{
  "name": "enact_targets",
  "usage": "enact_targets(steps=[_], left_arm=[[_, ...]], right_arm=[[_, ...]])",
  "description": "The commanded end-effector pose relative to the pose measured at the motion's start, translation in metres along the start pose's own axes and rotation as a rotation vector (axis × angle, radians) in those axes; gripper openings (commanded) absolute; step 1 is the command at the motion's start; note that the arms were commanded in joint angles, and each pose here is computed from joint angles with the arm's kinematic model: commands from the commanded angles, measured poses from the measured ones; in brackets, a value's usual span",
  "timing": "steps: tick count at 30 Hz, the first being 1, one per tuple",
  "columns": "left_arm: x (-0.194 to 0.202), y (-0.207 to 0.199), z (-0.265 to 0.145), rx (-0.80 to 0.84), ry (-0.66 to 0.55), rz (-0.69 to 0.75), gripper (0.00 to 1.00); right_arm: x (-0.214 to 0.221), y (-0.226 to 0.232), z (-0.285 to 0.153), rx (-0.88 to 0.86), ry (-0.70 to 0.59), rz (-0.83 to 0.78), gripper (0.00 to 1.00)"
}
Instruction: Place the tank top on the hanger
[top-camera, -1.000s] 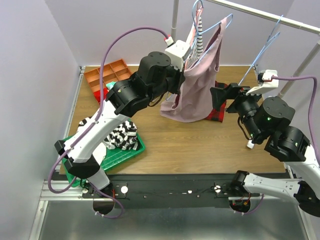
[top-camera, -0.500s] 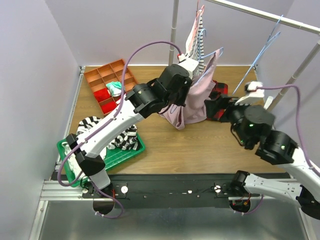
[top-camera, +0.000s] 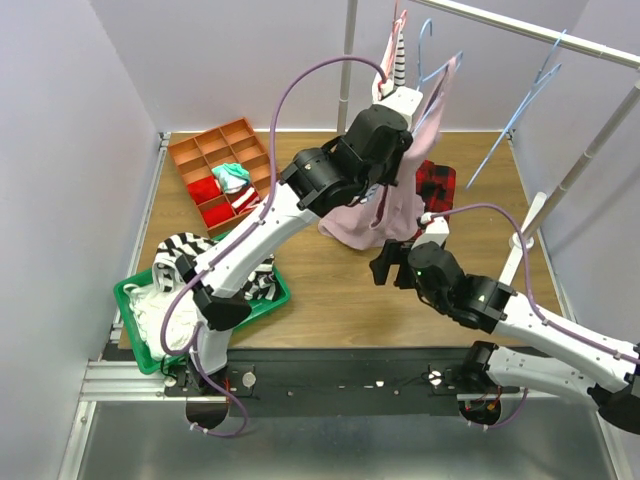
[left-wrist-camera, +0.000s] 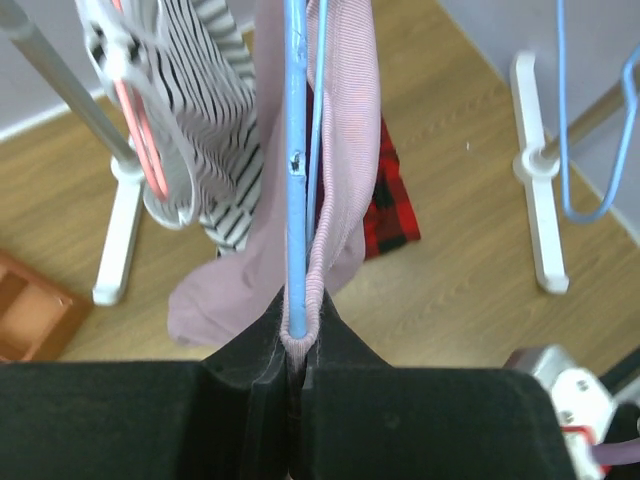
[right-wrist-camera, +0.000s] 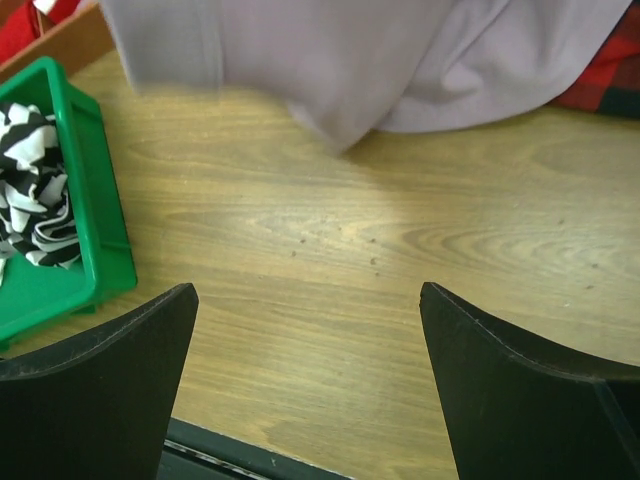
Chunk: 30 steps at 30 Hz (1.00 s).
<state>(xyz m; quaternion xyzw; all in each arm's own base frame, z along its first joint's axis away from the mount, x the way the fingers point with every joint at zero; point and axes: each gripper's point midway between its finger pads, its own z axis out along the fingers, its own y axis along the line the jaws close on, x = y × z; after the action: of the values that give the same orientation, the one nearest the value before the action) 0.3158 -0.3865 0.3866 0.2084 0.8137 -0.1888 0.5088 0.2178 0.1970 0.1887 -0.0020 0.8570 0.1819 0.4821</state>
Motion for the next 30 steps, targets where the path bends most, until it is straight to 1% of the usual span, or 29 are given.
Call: enact_targets(steps=[1,5,8,12,16,19,25,30], left_arm=[[-0.05,0.005,0.001,-0.036,-0.164,0.039,0.0],[-0.073,0.007,0.012,-0.033,-0.255,0.069,0.0],[-0.082,0.004,0.023,-0.007,-0.295,0.106,0.0],[-0.09,0.01,0.037,-0.009,-0.326,0.111,0.0],[-0.094,0.017,0.041,-0.004,-0.337,0.101,0.0],[-0.103,0.021,0.045,0.013,-0.366,0.101,0.0],[-0.106,0.019,0.061,0.064,-0.384,0.103,0.0],[-0.115,0.015,0.069,0.098,-0.428,0.117,0.0]], right_arm=[[0.023,0.01,0.013,-0.05,0.033,0.084,0.99],[0.043,0.005,0.021,-0.044,0.062,0.091,0.99],[0.058,0.002,0.027,-0.038,0.094,0.093,0.98],[0.066,-0.003,0.031,-0.023,0.101,0.095,0.97],[0.061,-0.001,0.032,-0.039,0.067,0.099,0.97],[0.06,0.003,0.034,-0.039,0.076,0.084,0.97],[0.047,0.003,0.029,-0.039,0.044,0.086,0.97],[0.033,0.002,0.021,-0.024,0.021,0.078,0.96]])
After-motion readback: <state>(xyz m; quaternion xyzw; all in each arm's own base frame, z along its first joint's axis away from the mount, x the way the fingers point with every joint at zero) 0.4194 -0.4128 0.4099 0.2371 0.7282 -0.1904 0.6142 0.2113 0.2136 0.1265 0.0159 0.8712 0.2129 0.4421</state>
